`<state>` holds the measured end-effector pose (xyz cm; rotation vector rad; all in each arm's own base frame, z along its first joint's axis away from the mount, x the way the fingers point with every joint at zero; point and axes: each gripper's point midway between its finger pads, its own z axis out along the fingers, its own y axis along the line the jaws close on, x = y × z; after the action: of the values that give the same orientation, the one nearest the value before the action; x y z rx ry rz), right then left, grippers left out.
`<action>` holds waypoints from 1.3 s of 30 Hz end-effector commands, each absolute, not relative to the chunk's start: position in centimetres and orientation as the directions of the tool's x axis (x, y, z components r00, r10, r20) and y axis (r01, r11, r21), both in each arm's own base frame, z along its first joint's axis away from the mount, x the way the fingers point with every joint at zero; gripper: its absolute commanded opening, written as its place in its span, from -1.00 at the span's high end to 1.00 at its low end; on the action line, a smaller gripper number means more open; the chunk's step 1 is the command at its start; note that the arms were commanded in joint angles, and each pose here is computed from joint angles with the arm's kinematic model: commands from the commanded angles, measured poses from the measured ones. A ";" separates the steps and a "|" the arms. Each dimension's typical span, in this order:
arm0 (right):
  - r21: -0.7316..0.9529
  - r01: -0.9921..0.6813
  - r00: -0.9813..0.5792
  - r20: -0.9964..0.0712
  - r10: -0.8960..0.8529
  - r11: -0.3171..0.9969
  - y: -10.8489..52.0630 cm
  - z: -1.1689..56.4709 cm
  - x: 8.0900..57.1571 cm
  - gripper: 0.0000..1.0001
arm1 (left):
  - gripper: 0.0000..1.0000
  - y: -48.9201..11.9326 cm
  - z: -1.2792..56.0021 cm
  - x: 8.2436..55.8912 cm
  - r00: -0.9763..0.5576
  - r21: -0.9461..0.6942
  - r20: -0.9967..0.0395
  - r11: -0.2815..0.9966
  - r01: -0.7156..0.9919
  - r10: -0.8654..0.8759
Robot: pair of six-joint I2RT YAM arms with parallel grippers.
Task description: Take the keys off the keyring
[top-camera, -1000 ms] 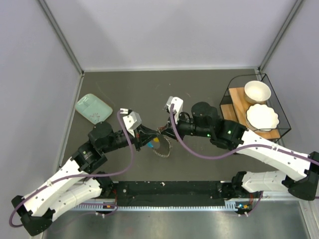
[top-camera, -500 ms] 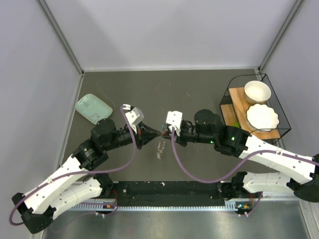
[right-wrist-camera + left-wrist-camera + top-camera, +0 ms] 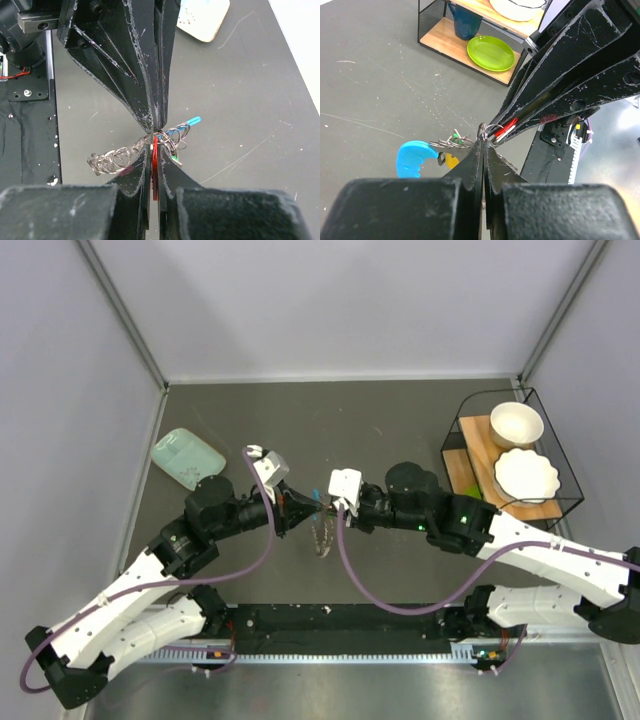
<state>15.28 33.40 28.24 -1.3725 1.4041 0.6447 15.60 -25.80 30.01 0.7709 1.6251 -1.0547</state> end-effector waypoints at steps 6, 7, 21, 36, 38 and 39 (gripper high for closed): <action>-0.331 -0.926 0.270 -0.917 -0.292 0.182 34.0 31.7 14.4 1.00 | 0.78 -26.0 34.0 14.9 -0.190 -0.196 -0.980 0.358 0.913 -0.053; -0.342 -0.925 0.284 -0.912 -0.295 0.168 33.9 31.5 14.3 1.00 | 0.63 -25.9 34.0 14.9 -0.181 -0.184 -0.983 0.360 0.915 -0.042; -0.454 -0.871 0.484 -0.860 -0.162 -0.189 31.4 32.1 8.7 1.00 | 0.06 -25.1 33.9 10.9 0.040 0.053 -0.995 0.146 0.988 0.091; -0.581 -0.681 0.616 -0.783 0.080 -0.445 30.2 32.6 3.8 1.00 | 0.03 -27.4 32.8 5.9 0.018 -0.001 -0.998 -0.278 0.961 0.068; -0.593 -0.663 0.622 -0.776 0.105 -0.457 30.1 32.8 3.4 1.00 | 0.03 -27.6 32.6 4.9 -0.033 -0.057 -0.997 -0.356 0.933 0.073; -0.594 -0.661 0.623 -0.775 0.106 -0.458 30.1 32.7 3.4 1.00 | 0.03 -27.7 33.2 4.7 -0.022 -0.039 -0.999 -0.377 0.926 0.048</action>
<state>4.68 30.14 28.77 -1.8871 0.6631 0.9479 7.14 -27.33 31.45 1.4298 1.2188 -1.3200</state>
